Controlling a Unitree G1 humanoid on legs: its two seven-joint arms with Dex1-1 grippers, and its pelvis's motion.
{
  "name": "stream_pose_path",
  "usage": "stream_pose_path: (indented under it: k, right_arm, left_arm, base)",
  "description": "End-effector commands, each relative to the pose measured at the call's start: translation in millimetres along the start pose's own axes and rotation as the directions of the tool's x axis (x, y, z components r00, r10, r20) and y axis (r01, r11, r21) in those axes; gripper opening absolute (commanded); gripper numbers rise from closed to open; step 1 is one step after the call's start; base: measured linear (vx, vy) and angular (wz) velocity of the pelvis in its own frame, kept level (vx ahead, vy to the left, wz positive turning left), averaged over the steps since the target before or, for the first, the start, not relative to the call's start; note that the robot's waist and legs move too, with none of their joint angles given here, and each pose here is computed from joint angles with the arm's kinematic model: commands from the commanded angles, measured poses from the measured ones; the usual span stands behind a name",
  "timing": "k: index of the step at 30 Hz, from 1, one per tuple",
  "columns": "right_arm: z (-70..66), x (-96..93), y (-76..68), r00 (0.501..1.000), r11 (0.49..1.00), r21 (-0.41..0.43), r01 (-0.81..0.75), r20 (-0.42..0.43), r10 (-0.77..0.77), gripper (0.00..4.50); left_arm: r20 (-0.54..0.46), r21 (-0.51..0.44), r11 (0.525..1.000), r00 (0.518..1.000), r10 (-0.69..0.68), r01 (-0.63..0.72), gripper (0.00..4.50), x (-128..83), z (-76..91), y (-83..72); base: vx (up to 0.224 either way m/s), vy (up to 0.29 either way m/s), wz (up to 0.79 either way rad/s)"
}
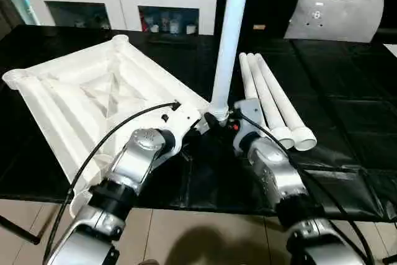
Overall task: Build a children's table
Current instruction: Rotate leg to tighten, then rotate table base
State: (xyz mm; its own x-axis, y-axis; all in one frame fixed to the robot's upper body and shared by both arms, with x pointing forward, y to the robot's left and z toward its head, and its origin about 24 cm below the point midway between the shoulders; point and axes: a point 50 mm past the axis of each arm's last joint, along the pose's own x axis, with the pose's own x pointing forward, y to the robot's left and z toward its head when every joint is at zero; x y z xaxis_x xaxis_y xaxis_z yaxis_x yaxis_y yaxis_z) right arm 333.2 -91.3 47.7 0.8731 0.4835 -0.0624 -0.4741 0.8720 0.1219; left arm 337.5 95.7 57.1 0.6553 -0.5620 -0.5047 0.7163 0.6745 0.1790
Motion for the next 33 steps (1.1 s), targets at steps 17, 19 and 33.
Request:
stream_pose_path:
  k: [17, 19, 33]
  right_arm:
    - [46.9, -31.2, 0.9, 0.984, 0.996, -0.028, -0.088, 0.155, 0.091, 4.5]
    - [48.5, -31.9, 3.9, 0.98, 0.992, -0.023, -0.124, 0.153, 0.126, 4.5]
    - [63.4, 6.3, -12.9, 0.892, 0.88, -0.147, -0.452, -0.091, 0.443, 4.5]
  left_arm:
    - [0.199, -0.064, 0.998, 0.98, 0.023, -0.01, 0.96, -28.3, 20.3, 12.3]
    - [0.183, -0.067, 0.998, 0.983, 0.028, -0.016, 0.96, -33.0, 16.3, 13.8]
    - [-0.011, -0.003, 1.0, 1.0, 0.007, -0.007, 1.42, -124.1, -19.0, 35.3]
  base:
    - [0.0, 0.0, 0.0]
    - [0.0, 0.0, 0.0]
    - [0.0, 0.0, 0.0]
